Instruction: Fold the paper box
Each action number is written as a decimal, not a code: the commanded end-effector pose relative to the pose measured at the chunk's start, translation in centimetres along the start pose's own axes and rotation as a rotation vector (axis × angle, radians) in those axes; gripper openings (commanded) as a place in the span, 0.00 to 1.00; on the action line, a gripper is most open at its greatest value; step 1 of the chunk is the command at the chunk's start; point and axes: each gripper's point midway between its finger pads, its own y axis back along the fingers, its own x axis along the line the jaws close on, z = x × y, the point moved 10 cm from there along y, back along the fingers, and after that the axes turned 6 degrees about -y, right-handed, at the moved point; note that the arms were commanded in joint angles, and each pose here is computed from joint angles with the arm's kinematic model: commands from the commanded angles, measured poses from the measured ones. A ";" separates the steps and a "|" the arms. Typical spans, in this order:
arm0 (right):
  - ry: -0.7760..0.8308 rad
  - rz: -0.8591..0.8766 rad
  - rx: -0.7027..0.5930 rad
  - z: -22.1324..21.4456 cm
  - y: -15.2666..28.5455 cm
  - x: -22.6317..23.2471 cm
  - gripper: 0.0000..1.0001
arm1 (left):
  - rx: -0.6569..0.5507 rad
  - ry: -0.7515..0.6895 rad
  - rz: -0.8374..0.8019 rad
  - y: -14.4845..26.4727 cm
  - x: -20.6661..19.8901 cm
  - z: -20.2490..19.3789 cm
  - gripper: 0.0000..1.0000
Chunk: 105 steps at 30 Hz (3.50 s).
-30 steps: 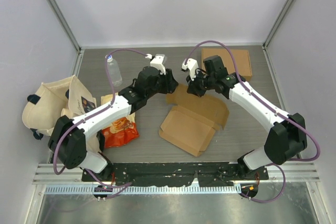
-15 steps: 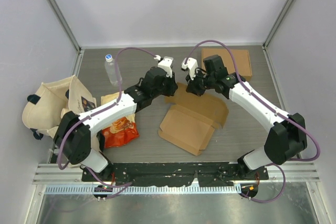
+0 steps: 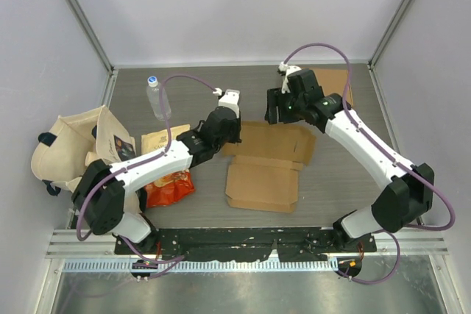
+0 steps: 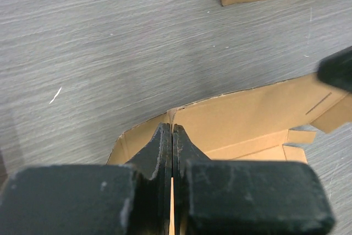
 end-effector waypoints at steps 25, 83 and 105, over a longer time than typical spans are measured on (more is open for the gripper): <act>-1.587 0.097 -0.239 -0.6 4.0 2.7 0.54 | -0.366 0.168 0.046 3.0 0.7 1.1 0.00; -1.646 0.266 -0.307 -4.6 -0.3 1.4 0.01 | 0.192 0.361 -0.015 -1.9 6.6 -3.9 0.41; -1.565 0.247 -0.308 -5.7 -1.0 1.1 0.01 | 0.036 0.243 -0.186 -0.2 4.6 -5.6 0.50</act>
